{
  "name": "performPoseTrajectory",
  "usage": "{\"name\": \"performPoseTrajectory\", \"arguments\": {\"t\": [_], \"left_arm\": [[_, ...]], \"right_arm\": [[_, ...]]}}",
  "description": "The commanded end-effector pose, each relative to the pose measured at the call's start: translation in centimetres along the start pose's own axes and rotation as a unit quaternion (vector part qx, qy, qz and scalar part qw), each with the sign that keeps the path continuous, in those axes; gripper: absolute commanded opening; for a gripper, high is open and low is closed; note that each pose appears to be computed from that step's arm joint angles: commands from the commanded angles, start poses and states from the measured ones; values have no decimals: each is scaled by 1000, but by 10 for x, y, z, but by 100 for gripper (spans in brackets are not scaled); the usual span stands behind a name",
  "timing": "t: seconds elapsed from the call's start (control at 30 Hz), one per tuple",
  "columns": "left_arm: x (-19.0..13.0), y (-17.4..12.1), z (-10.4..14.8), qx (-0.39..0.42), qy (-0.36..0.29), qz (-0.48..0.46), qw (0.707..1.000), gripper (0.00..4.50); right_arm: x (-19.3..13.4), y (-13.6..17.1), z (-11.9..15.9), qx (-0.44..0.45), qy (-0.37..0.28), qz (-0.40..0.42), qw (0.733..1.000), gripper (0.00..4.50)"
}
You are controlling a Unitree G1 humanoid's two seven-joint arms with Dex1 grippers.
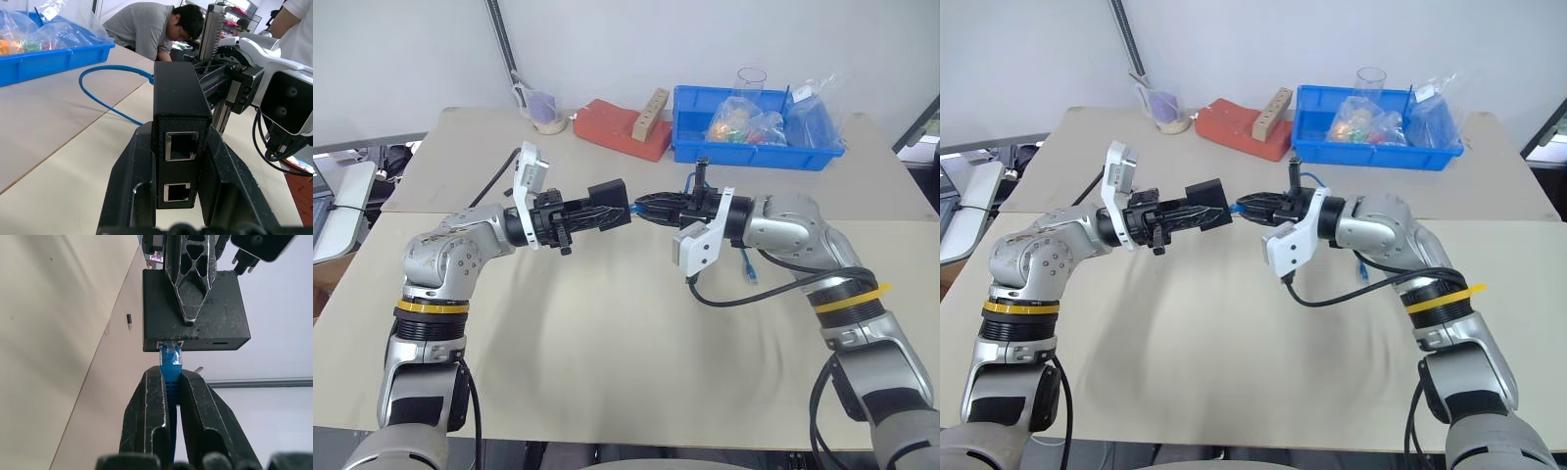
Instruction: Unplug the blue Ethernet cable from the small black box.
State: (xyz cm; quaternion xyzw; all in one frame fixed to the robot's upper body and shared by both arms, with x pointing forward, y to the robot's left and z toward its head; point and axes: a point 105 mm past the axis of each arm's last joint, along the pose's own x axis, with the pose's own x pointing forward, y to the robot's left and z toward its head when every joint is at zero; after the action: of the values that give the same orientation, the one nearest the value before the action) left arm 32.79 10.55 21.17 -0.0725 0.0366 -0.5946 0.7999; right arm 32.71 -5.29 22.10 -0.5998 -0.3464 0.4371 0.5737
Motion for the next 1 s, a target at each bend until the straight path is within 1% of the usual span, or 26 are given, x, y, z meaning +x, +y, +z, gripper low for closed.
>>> {"name": "performPoseTrajectory", "arguments": {"t": [0.03, 0.07, 0.1, 0.2, 0.27, 0.3, 0.37, 0.43, 0.57, 0.63, 0.77, 0.87, 0.9, 0.97, 1.0], "left_arm": [[1, -1, 15, 46, 5, -2, 999, 59], [1, -3, 14, 52, 11, -7, 999, 59], [1, -4, 13, 56, 15, -12, 998, 59], [1, -5, 10, 78, 33, -24, 996, 59], [0, -6, 8, 90, 40, -32, 995, 59], [0, -7, 7, 97, 44, -37, 994, 59], [1, -9, 7, 110, 45, -47, 992, 59], [3, -10, 7, 122, 44, -54, 990, 59], [6, -14, 6, 141, 43, -66, 987, 59], [7, -16, 7, 142, 40, -69, 987, 59], [8, -17, 9, 146, 38, -73, 986, 59], [8, -18, 10, 147, 37, -77, 986, 59], [9, -18, 10, 146, 37, -77, 986, 59], [9, -19, 10, 147, 37, -79, 985, 59], [9, -19, 10, 147, 37, -79, 985, 59]], "right_arm": [[-1, -7, 15, 59, -42, 18, 997, 105], [-4, -6, 15, 102, -47, 34, 993, 139], [-6, -5, 16, 127, -52, 51, 989, 169], [-15, -12, 18, 210, -63, 85, 972, 279], [-21, -20, 18, 280, -62, 99, 953, 347], [-22, -25, 17, 318, -62, 99, 941, 382], [-23, -33, 13, 435, -55, 99, 893, 447], [-23, -36, 11, 491, -48, 102, 864, 447], [-20, -27, 8, 560, -16, 120, 820, 447], [-19, -24, 9, 571, -11, 130, 810, 447], [-18, -19, 10, 575, -5, 144, 806, 447], [-16, -16, 9, 578, -4, 145, 803, 373], [-15, -16, 8, 579, -5, 145, 802, 330], [-13, -16, 10, 580, -10, 147, 801, 269], [-12, -16, 11, 580, -11, 148, 801, 269]]}}
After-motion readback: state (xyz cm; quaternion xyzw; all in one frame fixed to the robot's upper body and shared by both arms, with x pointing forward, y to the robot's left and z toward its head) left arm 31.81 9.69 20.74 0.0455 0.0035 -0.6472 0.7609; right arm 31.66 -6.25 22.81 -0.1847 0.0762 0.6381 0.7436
